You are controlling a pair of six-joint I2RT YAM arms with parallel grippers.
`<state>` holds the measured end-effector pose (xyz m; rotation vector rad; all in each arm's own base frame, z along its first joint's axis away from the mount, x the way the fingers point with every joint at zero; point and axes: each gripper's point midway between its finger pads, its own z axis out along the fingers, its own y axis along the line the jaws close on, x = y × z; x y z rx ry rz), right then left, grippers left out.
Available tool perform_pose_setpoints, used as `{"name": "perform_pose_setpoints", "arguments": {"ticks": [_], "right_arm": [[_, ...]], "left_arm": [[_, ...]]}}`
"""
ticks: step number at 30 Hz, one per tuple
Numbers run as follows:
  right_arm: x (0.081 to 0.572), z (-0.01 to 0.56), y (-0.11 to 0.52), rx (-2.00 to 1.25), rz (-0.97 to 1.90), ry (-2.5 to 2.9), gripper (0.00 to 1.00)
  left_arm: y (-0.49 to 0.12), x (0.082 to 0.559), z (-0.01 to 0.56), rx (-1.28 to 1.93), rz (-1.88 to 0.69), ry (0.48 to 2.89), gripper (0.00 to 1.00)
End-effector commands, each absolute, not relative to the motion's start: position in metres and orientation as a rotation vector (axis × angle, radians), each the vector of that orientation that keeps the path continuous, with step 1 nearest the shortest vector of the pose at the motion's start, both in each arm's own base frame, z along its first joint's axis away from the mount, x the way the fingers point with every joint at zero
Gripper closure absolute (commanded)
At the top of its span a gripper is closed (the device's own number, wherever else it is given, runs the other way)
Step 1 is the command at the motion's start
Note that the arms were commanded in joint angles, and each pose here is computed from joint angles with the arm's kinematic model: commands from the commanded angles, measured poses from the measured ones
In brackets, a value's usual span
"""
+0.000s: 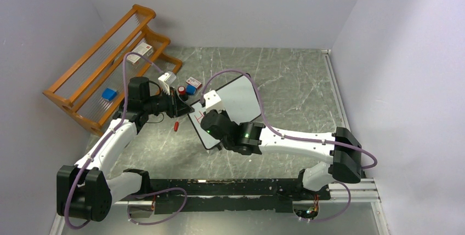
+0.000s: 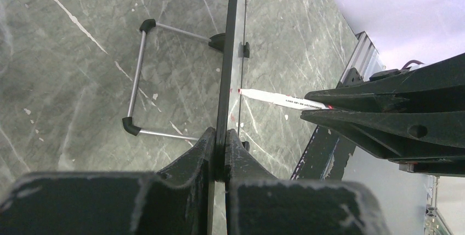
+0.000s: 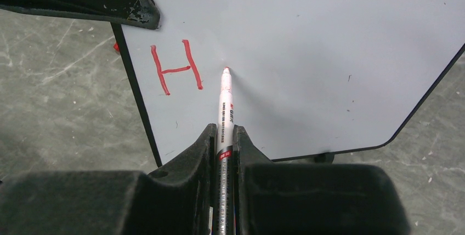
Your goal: Write a sentence on the whiteboard
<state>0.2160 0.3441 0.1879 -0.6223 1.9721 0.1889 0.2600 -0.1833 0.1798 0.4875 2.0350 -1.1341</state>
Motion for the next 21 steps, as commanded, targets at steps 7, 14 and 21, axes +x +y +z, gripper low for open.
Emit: {"name": "perform_pose_setpoints", "arguments": {"ticks": [7, 14, 21], "right_arm": [[0.2254, 0.1896, 0.3511, -0.600, 0.184, 1.960, 1.00], [0.2263, 0.1936, 0.3544, -0.598, 0.201, 1.950, 1.00], [0.2257, 0.1983, 0.3582, -0.602, 0.226, 1.939, 1.00]], "left_arm": [[-0.1802, 0.2612, 0.1668, 0.467, -1.119, 2.075, 0.95], [-0.1802, 0.2614, 0.1660, 0.466, -1.121, 2.078, 0.95], [-0.1798, 0.2621, 0.1656, 0.464, -1.116, 2.081, 0.95]]}}
